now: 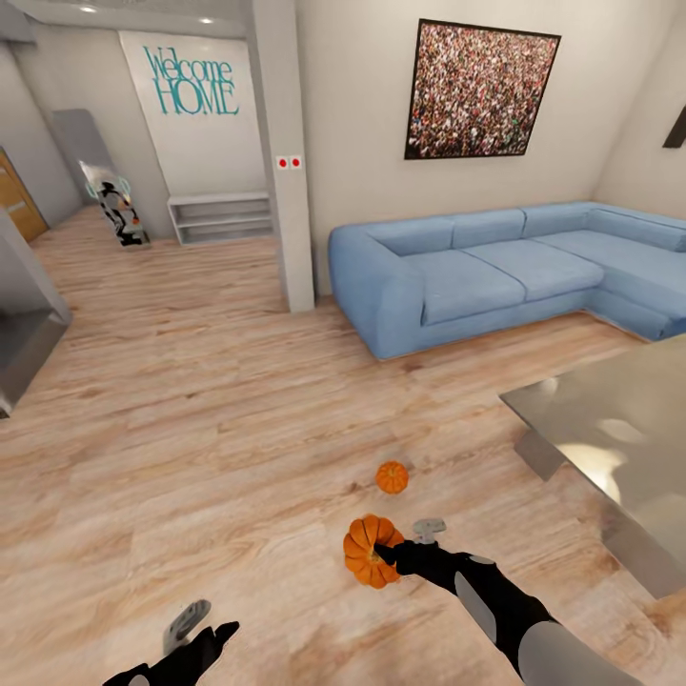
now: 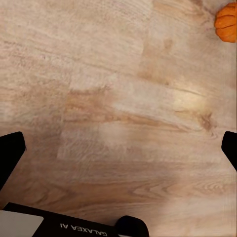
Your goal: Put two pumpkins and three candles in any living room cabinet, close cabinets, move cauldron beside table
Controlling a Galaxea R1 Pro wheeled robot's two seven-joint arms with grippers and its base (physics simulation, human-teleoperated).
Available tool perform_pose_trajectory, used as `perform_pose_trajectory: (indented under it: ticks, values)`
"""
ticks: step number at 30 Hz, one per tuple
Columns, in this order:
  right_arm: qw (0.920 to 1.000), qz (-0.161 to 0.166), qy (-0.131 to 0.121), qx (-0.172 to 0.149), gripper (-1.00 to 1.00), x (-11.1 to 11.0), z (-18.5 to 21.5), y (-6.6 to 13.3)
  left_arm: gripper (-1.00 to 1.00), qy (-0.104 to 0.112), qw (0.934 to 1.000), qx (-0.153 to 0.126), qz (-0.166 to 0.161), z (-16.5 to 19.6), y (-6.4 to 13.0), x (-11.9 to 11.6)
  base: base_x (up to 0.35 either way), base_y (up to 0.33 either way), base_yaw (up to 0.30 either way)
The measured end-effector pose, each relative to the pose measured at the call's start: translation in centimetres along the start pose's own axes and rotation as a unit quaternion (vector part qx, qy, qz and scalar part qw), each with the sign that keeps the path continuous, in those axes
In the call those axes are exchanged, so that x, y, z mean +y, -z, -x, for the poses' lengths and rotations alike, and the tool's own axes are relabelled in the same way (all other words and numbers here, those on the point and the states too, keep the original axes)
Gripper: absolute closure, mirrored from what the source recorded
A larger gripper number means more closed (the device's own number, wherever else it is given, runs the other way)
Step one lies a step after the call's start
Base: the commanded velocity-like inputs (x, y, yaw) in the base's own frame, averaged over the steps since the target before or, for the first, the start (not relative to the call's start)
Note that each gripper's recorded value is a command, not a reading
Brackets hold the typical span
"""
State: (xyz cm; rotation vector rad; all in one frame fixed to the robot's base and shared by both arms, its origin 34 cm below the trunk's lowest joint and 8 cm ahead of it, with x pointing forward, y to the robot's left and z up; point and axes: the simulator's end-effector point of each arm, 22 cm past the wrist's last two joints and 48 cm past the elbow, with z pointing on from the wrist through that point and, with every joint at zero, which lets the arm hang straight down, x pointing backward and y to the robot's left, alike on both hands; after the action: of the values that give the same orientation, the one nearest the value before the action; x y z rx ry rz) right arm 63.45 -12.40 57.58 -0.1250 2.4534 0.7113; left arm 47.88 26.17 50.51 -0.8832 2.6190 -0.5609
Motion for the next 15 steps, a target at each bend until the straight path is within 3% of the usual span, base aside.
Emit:
perform_pose_trajectory:
  ticks: [8, 15]
  values:
    - [1.0, 0.0, 0.0, 0.0, 1.0, 0.01, 0.04, 0.02, -1.0, 0.0, 1.0, 0.0, 0.0, 0.02, 0.01, -0.03, 0.243, 0.261, -0.015]
    - [1.0, 0.0, 0.001, -0.003, 1.0, 0.09, 0.28, 0.13, -1.0, -0.001, 1.0, -0.002, -0.002, 0.17, 0.08, -0.19, 0.243, 0.261, -0.19]
